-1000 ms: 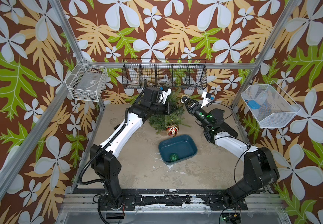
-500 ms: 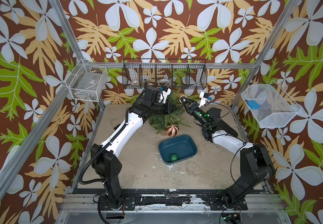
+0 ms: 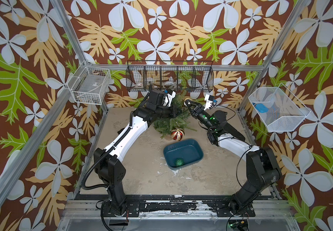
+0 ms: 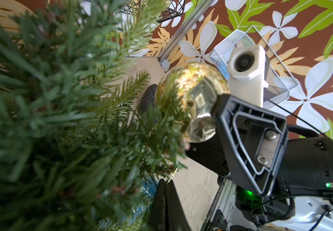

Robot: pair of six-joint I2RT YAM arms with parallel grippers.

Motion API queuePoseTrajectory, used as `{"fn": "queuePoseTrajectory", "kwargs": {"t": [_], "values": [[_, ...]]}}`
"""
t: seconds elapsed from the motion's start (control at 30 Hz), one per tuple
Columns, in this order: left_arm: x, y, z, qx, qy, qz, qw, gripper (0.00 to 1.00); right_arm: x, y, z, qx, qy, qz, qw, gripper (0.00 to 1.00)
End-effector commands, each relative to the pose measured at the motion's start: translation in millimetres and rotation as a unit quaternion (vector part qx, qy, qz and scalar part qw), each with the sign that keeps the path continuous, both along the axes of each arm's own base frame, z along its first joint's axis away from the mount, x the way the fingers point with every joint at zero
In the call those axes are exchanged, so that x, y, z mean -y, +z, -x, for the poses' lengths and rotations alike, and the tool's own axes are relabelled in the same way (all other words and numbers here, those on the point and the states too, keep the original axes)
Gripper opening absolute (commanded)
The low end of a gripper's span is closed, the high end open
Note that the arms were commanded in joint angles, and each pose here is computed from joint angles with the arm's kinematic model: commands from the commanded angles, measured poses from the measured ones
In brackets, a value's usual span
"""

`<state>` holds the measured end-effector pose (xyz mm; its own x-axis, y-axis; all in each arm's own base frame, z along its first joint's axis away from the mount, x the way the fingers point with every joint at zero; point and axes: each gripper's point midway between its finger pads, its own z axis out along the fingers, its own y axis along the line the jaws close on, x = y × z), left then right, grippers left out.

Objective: Decorate the small christmas tree with ornaments
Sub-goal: Hang an ornament on the christmas tree.

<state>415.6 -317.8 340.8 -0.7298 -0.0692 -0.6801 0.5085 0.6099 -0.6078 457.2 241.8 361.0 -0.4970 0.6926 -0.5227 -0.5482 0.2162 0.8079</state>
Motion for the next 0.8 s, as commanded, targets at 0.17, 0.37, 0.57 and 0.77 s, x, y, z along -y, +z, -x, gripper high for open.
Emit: {"fn": "queuePoseTrajectory", "kwargs": {"t": [0.17, 0.37, 0.57, 0.77], "values": [[-7, 3, -4, 0.000, 0.016, -0.002, 1.000, 0.00, -3, 4, 1, 0.008, 0.007, -0.005, 1.000, 0.56], [-4, 8, 0, 0.003, 0.002, 0.007, 1.000, 0.00, 0, 23, 6, 0.027, 0.005, -0.015, 1.000, 0.56], [-3, 11, 2, 0.006, -0.002, 0.010, 1.000, 0.00, 5, 25, 13, 0.033, 0.000, -0.016, 0.999, 0.56], [-4, 10, 1, 0.006, 0.000, 0.009, 1.000, 0.00, 3, 23, 11, 0.031, 0.003, -0.016, 0.999, 0.56]]}}
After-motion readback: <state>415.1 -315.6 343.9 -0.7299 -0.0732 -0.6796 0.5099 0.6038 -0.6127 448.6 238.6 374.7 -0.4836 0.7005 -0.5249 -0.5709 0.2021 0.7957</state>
